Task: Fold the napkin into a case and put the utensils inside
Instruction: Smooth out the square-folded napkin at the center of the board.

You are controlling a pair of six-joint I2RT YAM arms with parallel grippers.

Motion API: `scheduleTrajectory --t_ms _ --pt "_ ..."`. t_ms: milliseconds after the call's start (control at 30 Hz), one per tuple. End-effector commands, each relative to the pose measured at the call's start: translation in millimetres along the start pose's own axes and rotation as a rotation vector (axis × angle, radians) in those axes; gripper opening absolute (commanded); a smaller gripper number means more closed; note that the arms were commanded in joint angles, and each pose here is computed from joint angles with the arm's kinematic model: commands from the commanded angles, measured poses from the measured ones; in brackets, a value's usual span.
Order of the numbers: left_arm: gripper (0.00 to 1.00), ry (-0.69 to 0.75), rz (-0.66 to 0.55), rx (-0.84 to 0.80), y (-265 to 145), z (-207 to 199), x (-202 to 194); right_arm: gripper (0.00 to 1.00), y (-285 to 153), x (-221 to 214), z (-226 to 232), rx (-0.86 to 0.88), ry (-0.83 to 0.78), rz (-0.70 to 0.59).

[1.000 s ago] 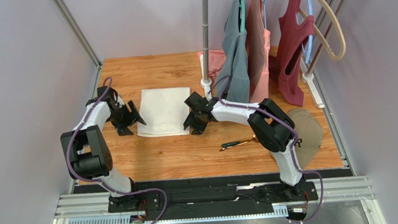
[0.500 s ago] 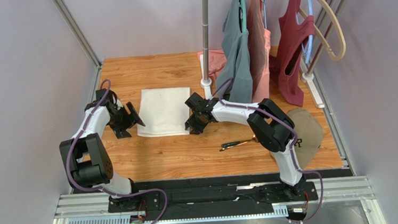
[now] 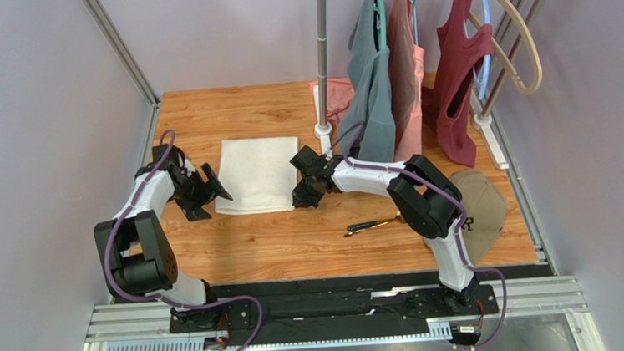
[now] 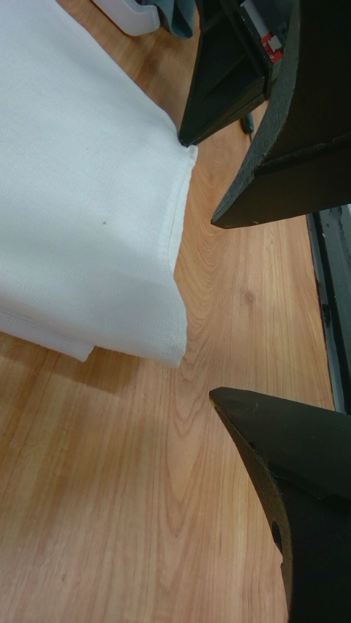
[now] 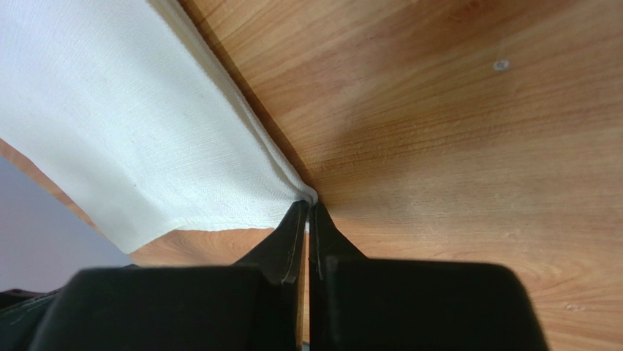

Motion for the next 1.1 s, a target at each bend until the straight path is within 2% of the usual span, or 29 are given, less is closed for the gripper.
scheduleTrajectory --t_ms 0,100,300,433,667,800,900,933,967,1033,1067 --pt "0.89 -0.019 0.031 -0.068 7 -3 -5 0.00 1 1 -25 -0.028 -0.189 -0.079" --pt "0.88 -0.027 0.045 -0.060 13 2 -9 0.00 -10 5 -24 0.041 -0.257 -0.103" --pt "0.86 -0.009 0.027 -0.046 12 5 -8 0.00 -27 14 -16 0.161 -0.282 -0.119" --pt "0.79 0.007 0.045 -0.079 12 2 -11 0.00 -36 18 -14 0.178 -0.295 -0.135" --pt "0.54 -0.017 0.100 -0.127 21 2 -20 0.00 -41 20 -8 0.211 -0.291 -0.115" --pt "0.52 -0.017 0.103 -0.142 21 3 -24 0.00 -42 20 -5 0.219 -0.284 -0.111" --pt "0.46 -0.017 0.113 -0.178 20 -2 -25 0.00 -43 20 -4 0.225 -0.281 -0.106" --pt "0.42 -0.018 0.117 -0.194 18 -4 -25 0.00 -44 21 -3 0.232 -0.282 -0.105" --pt "0.32 -0.014 0.114 -0.201 17 -6 -24 0.00 -47 20 -1 0.238 -0.283 -0.105" --pt "0.19 0.004 0.094 -0.213 11 -10 -20 0.00 -50 21 0 0.243 -0.286 -0.108" --pt "0.02 0.010 0.084 -0.212 8 -12 -18 0.00 -54 22 2 0.250 -0.289 -0.112"
Point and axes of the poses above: each gripper's point midway between its finger pads, its own y axis out along the fingers, its own z axis along the line the jaws close on, x = y × z, the point moved 6 cm from there along -y, back along the fingers, and after that the axes turned 12 degrees about -y, right-handed, at the moved point
